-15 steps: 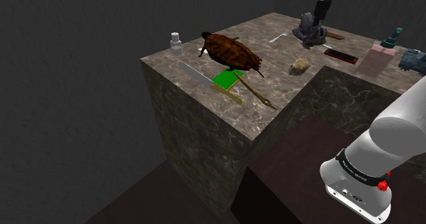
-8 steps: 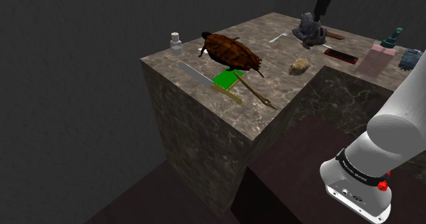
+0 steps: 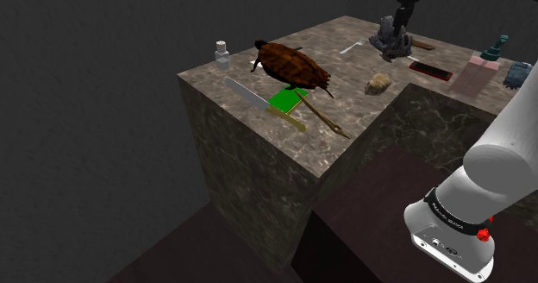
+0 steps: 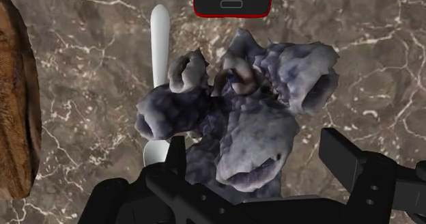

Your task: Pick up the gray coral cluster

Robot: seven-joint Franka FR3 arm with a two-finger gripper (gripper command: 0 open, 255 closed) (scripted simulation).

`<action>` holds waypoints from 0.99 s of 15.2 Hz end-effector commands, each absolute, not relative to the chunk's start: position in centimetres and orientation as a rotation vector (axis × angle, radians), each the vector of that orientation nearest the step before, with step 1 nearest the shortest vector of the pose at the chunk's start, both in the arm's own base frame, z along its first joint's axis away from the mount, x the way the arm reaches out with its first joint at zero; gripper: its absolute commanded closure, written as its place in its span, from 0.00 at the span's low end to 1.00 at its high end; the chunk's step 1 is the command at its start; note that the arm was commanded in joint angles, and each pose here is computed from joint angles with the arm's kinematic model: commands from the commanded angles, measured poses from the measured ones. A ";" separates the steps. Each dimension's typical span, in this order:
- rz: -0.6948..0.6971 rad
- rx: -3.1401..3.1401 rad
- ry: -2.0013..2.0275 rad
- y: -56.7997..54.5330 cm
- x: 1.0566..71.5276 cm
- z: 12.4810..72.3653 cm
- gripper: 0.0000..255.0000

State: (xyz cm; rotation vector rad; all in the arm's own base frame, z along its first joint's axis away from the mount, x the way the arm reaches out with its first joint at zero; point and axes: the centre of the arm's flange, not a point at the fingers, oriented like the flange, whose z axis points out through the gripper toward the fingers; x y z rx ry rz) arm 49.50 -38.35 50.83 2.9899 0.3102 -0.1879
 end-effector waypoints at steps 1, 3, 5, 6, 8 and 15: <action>-0.187 2.990 0.310 -38.4 49.5 50.6 1.00; -0.187 2.990 0.310 -38.4 49.4 50.6 1.00; -0.187 2.990 0.310 -38.4 49.5 50.6 1.00; -0.187 2.990 0.310 -38.4 49.5 50.6 1.00; -0.187 2.990 0.310 -38.4 49.4 50.6 1.00; -0.187 2.990 0.310 -38.3 49.5 53.3 1.00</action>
